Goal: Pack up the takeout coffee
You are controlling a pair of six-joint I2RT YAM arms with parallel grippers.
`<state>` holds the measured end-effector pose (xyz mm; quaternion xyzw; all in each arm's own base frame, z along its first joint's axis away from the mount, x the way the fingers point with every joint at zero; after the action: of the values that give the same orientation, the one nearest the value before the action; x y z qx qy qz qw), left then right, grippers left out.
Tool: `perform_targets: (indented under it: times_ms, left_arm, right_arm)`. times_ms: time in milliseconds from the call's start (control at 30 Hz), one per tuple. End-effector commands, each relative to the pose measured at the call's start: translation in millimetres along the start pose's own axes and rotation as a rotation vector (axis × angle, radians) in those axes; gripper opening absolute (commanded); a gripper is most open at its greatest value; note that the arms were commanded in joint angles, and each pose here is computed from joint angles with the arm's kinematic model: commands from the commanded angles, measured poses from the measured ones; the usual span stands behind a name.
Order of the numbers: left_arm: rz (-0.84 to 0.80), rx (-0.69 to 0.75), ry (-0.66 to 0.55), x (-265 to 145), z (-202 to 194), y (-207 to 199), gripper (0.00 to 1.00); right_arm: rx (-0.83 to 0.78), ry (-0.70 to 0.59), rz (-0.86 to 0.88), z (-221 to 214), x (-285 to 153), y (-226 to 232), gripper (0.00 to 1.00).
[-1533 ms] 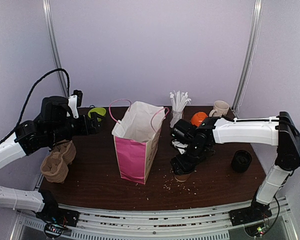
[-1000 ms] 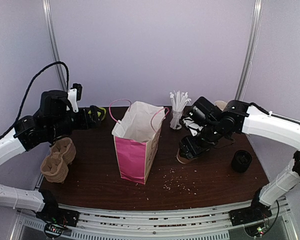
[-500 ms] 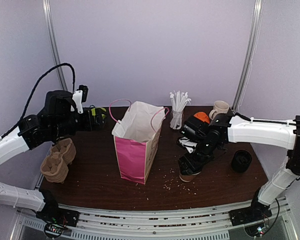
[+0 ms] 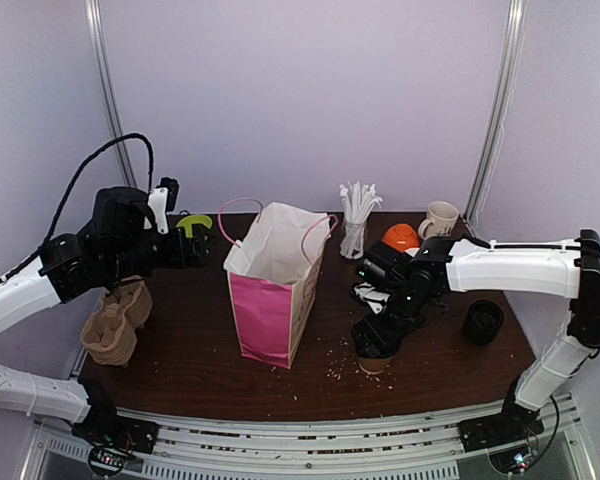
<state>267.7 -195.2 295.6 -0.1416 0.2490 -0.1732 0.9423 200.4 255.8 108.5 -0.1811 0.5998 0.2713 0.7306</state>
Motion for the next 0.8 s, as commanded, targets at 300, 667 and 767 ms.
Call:
perform_targets:
  times_ms: [300, 667, 767]
  left_arm:
    - [0.02, -0.073, -0.089, -35.2, 12.1, 16.4, 0.98]
    - [0.009, -0.106, -0.027, -23.9, -10.2, 18.6, 0.98]
    - [0.009, -0.11, -0.016, -18.9, -14.7, 18.6, 0.98]
  right_arm:
    - [0.042, -0.215, 0.088, 12.2, -62.5, 9.3, 1.0]
    - [0.178, -0.395, 0.104, -13.9, -62.6, -10.1, 0.96]
    - [0.179, -0.405, 0.108, -20.1, -61.8, -11.2, 0.92]
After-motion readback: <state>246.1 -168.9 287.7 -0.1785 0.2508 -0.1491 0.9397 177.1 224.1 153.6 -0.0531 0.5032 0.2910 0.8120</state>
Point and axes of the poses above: each gripper's point midway between its finger pads, its own x axis out along the fingers, its own y axis along the line the jaws close on, z = x × y, the point moved 2 cm from there along -x, back along the fingers, and after that the axes turned 5 degrees about -x, right-handed, at the moved point
